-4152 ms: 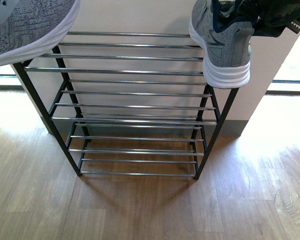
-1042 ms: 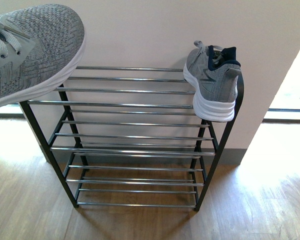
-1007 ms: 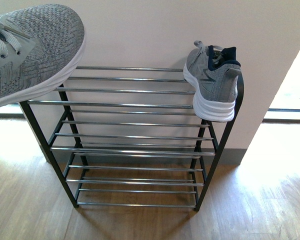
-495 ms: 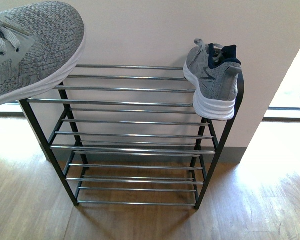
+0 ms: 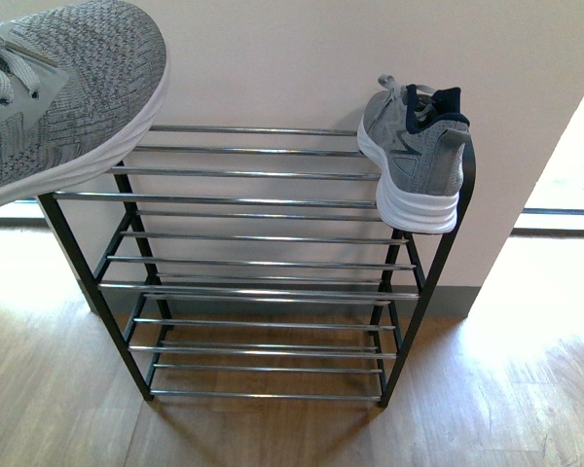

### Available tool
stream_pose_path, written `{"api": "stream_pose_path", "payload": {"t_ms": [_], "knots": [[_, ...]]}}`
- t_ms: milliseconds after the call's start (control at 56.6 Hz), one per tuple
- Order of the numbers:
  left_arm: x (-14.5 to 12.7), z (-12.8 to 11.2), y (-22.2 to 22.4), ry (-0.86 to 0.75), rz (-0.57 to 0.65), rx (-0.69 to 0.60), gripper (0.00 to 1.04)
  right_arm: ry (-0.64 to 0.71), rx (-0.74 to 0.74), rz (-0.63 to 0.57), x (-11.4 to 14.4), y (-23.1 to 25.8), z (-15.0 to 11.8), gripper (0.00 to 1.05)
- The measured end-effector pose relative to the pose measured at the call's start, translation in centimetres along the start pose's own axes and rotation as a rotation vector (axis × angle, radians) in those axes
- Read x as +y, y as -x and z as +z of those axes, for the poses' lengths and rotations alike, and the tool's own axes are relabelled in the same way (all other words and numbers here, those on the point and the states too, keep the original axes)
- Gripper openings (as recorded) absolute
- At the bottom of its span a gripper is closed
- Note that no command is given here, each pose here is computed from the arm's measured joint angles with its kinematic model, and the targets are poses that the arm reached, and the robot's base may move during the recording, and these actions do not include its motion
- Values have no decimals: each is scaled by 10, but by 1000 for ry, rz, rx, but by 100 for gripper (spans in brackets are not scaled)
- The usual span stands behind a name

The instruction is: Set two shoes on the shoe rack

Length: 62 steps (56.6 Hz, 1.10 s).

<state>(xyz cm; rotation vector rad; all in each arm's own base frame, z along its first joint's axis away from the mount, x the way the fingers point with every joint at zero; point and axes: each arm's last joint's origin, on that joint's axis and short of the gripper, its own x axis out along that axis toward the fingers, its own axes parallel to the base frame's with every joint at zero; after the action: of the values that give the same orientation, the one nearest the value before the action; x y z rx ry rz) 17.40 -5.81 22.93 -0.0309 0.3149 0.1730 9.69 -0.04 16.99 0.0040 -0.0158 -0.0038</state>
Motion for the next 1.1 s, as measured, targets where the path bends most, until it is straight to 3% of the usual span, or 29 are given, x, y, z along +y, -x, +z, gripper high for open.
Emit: {"api": "stream_pose_path", "payload": {"t_ms": [283,389,565,654,795,1095], "knots": [[0,0,0,0,0,0,2,1,-1,0,0,0,0,2],[0,0,0,0,0,0,2,1,0,0,0,0,0,27],[-7,2,-9,83,-18,95,2,1,0,0,0,0,0,55],[-19,11,-22,126,-43,132,2,1,-1,0,0,0,0,67],[-51,38,-60,224,-111,198,2,1,-1,0,0,0,0,96],[-112,60,-151,344,-82,349,2,1,-1,0,0,0,0,96]]}}
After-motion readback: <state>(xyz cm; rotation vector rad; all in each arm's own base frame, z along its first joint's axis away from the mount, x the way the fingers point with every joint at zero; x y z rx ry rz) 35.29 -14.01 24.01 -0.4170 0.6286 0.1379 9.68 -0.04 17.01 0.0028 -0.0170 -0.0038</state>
